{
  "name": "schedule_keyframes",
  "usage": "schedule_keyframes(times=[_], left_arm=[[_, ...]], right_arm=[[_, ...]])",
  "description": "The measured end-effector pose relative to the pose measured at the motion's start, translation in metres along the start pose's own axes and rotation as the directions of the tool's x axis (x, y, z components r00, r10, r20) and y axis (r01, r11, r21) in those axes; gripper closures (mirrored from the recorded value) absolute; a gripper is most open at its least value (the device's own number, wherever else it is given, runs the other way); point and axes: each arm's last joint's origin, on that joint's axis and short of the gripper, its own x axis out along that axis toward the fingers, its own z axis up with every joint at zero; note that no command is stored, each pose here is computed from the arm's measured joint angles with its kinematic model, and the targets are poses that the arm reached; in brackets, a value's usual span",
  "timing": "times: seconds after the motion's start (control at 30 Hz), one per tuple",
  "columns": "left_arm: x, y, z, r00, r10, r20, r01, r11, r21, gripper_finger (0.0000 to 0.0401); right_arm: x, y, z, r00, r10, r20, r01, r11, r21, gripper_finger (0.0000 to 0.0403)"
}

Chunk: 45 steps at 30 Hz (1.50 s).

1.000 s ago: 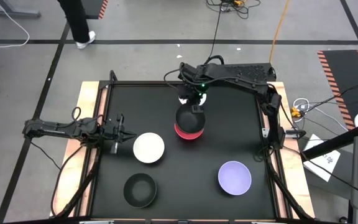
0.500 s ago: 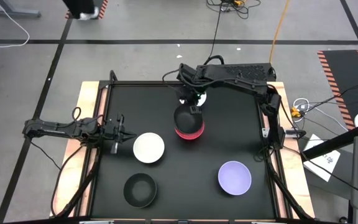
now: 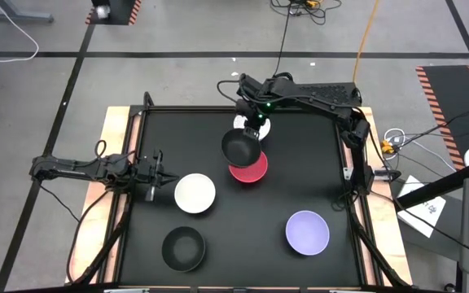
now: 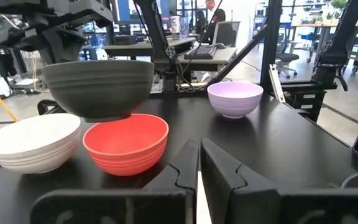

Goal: Nest bowls inside each other
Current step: Stack the right black bowl on top of the red bowl

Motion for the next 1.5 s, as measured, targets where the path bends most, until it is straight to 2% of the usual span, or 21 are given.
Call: schedule_keyframes(times=[0.2,0.57,0.9,1.27,1.5], left_arm=[[0.000,0.000,0.000,1.000,0.000,-0.002,0.000,1.000,0.006,0.0380],[0.000,0.000,-0.001,1.000,-0.001,-0.014,0.001,1.000,0.006,0.0380],[0.000,0.000,-0.002,1.000,-0.001,-0.015,0.001,1.000,0.005,0.0380],[0.000,0.000,-0.003,1.000,-0.001,-0.026,0.001,1.000,0.003,0.0380],[0.000,0.000,-0.003,1.000,-0.001,-0.030,0.001,1.000,0.003,0.0380]], right_arm=[[0.001,0.005,-0.006,0.997,0.025,-0.067,-0.023,0.999,0.039,0.0401],[0.014,0.015,-0.009,0.982,-0.111,-0.151,0.109,0.994,-0.023,0.0401],[0.021,0.021,-0.013,0.973,-0.104,-0.206,0.102,0.995,-0.023,0.0401],[0.054,0.017,-0.012,0.955,-0.101,-0.280,0.092,0.995,-0.043,0.0401],[0.055,0.015,-0.012,0.954,-0.102,-0.282,0.093,0.995,-0.043,0.0401]])
